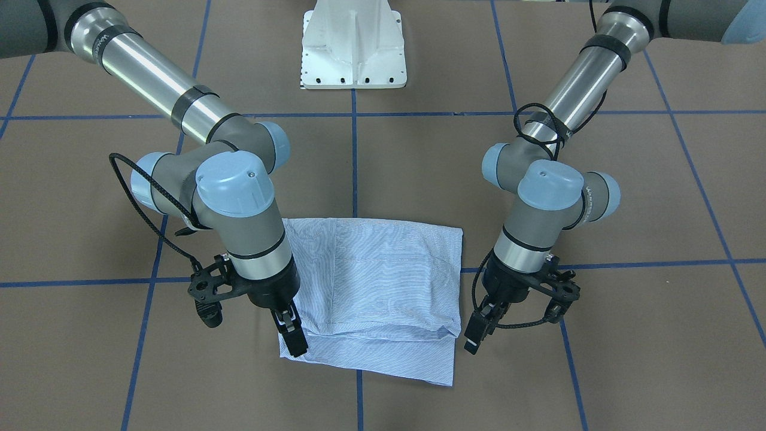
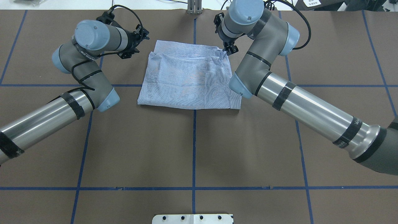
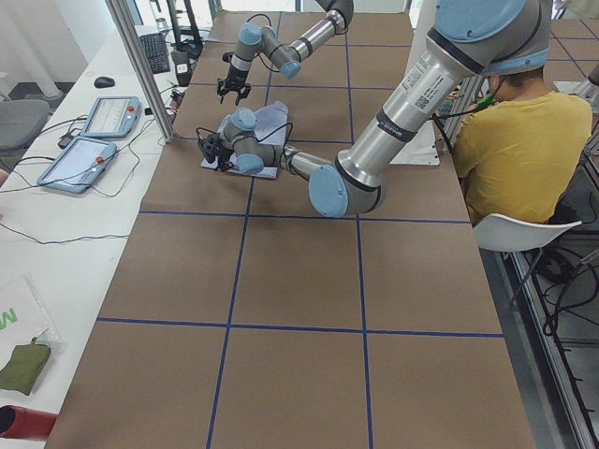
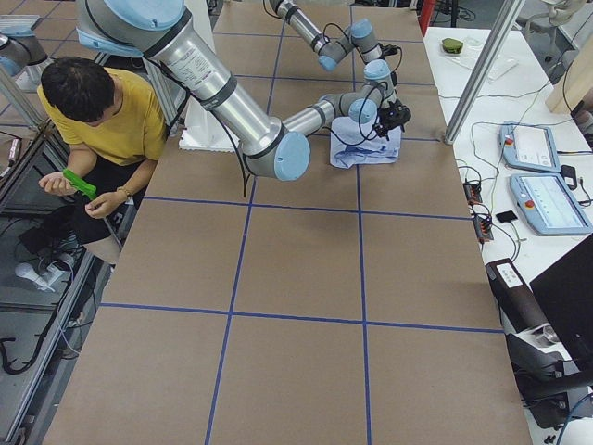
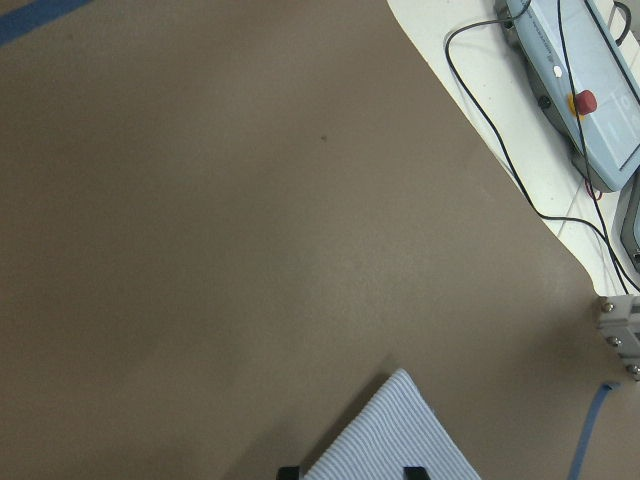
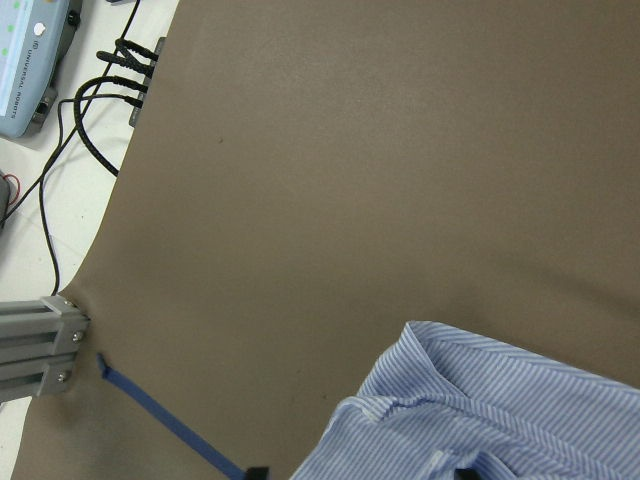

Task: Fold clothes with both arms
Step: 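Release the shirt and raise both grippers away from it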

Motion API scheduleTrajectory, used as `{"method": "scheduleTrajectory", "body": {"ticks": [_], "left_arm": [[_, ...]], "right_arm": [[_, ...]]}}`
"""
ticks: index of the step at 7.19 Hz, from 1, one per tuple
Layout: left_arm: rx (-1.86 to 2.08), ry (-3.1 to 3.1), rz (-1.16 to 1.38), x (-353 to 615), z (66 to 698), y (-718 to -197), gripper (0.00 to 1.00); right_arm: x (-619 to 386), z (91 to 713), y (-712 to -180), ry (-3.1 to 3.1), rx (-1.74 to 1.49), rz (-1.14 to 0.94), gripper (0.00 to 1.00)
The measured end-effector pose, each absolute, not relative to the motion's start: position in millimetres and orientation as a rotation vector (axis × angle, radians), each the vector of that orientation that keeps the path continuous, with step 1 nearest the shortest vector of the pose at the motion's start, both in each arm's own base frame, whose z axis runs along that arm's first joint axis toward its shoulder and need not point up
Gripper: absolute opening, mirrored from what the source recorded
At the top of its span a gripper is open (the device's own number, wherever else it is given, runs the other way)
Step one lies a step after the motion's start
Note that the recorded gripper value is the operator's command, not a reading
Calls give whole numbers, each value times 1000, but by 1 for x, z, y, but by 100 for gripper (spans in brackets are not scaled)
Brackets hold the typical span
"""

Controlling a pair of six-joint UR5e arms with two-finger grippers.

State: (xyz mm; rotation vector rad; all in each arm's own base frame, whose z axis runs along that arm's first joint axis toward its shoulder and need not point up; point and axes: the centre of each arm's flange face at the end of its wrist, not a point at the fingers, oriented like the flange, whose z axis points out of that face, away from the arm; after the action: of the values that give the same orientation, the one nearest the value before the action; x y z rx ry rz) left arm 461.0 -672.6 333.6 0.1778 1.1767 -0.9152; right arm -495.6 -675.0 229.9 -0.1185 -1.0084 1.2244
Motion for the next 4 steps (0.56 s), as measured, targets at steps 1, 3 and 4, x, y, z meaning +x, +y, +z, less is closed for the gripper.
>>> {"method": "scheduleTrajectory", "body": {"ticks": [1,3,4], "left_arm": [[199,1178,-901,451,332,-678,100],[238,1186,-732,424,338,-660,100],[275,1185,-603,402,351,-638,100]], "right_arm": [[-487,230,-681,-1008,-110,1207,100],[-458,254,-689,-988,-63,1042,100],[-438,277,-687,-972,-24,922,100]]}}
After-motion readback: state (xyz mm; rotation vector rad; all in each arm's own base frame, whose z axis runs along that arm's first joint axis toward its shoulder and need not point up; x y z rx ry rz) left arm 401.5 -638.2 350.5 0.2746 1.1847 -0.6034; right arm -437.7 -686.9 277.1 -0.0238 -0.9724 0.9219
